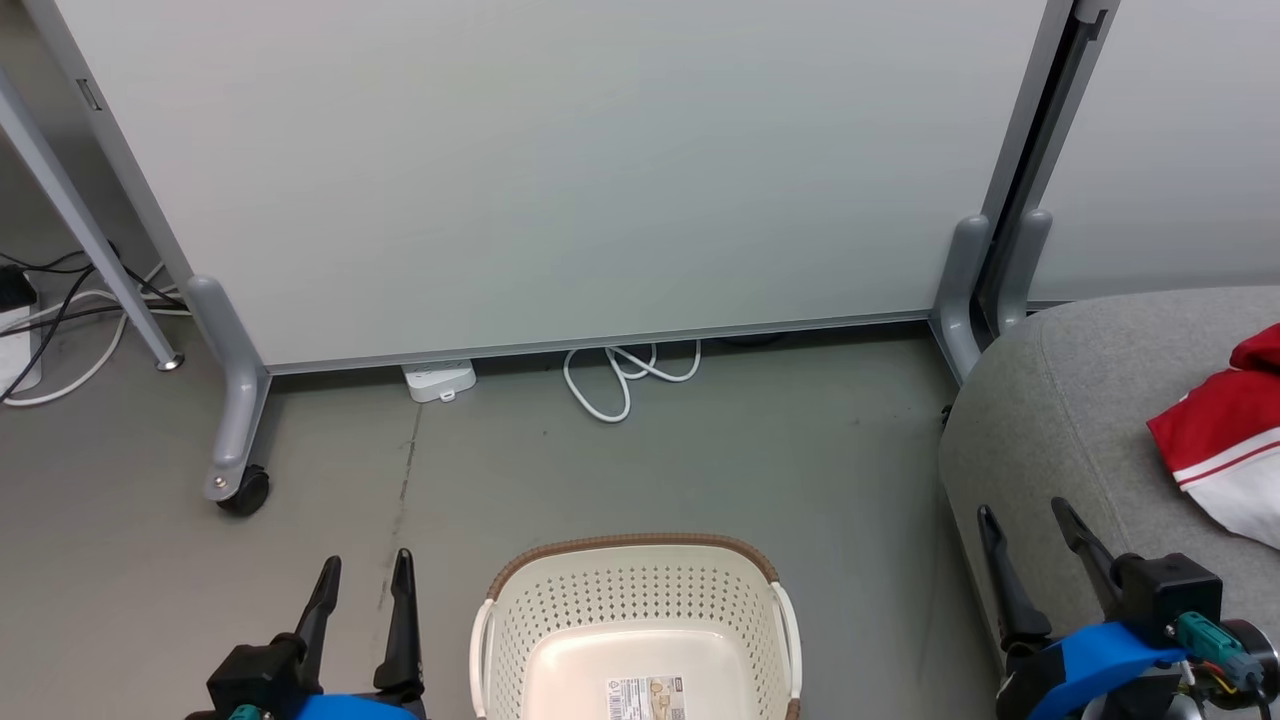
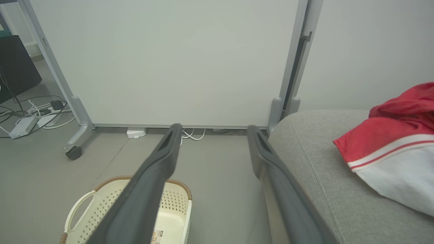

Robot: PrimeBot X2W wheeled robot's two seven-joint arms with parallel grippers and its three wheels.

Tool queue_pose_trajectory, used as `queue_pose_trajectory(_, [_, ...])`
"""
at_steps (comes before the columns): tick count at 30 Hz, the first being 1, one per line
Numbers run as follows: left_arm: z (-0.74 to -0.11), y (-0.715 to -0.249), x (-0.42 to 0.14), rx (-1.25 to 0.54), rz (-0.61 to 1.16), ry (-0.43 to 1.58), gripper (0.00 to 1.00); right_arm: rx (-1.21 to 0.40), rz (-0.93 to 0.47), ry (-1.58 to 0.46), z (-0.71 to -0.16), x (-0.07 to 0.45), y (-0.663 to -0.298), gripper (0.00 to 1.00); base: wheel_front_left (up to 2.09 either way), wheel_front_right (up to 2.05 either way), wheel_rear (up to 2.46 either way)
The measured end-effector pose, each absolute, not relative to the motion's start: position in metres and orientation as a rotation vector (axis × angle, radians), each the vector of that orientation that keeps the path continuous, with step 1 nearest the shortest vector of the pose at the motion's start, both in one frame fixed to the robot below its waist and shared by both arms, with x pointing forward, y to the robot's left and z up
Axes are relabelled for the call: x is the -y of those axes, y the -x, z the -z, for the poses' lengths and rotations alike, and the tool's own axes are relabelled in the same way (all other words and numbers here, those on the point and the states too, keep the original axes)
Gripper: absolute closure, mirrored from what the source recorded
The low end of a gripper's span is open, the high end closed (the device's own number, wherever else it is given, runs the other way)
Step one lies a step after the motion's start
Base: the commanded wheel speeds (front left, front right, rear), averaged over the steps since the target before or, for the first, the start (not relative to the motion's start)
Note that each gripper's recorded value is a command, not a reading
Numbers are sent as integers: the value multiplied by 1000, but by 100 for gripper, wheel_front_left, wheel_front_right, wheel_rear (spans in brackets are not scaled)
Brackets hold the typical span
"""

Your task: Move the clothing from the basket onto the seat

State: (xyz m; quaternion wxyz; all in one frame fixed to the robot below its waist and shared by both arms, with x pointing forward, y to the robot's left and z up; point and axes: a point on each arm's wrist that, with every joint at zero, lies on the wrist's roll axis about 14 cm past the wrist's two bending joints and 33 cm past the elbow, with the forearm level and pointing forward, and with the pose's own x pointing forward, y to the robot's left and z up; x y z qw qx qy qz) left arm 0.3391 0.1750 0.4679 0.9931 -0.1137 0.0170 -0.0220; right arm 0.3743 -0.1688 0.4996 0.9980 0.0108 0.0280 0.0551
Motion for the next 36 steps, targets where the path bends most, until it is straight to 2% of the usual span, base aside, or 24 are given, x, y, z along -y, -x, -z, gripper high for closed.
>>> queue_pose_trajectory(14, [-463, -338, -169, -51, 60, 227, 0, -57, -115, -29, -499, 166, -372, 0, 0, 0, 0])
queue_pose_trajectory(15, [-461, -338, -169, -60, 58, 228, 100, -65, -114, -31, -497, 166, -371, 100, 0, 0, 0])
queue_pose_trajectory(24, [-422, -315, -171, -187, 34, 243, 100, -176, -104, -49, -461, 167, -359, 100, 0, 0, 0])
queue_pose_trajectory(36, [-424, -320, -180, -200, -36, 442, 100, -187, -59, -282, -460, 173, -359, 100, 0, 0, 0])
